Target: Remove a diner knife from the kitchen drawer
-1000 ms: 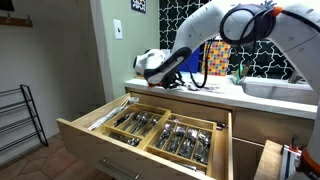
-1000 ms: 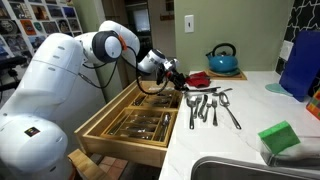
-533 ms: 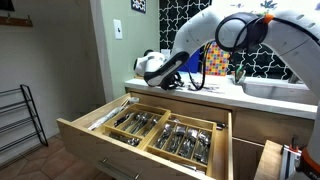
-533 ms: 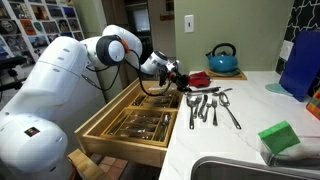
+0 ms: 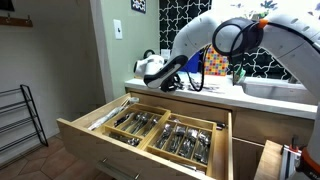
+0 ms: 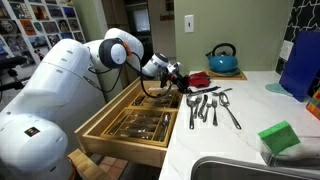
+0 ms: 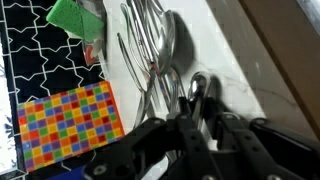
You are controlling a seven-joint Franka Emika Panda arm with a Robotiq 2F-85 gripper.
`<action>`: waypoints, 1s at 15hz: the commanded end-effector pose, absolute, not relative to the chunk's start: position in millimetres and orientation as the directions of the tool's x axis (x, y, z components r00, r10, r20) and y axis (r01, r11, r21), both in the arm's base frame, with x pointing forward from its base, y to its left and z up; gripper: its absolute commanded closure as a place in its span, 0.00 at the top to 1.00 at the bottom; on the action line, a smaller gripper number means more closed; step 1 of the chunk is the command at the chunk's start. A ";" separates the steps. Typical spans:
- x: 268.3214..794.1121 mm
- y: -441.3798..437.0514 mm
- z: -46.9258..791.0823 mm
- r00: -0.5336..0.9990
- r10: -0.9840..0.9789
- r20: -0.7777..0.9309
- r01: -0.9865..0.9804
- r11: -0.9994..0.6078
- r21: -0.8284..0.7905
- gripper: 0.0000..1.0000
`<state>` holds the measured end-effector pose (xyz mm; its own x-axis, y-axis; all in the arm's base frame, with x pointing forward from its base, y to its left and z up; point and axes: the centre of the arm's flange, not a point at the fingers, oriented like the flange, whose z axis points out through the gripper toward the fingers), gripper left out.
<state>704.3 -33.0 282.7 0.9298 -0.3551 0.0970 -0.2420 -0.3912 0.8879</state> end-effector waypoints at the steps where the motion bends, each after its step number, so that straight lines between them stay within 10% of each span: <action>1: 713.2 -35.1 273.0 0.936 -0.342 0.086 -0.226 -0.394 0.891 0.46; 9: 712.9 -14.6 304.0 0.943 -0.310 0.120 -0.253 -0.434 0.864 0.97; 15: 676.6 44.5 371.6 0.946 -0.313 0.083 -0.242 -0.515 0.822 1.00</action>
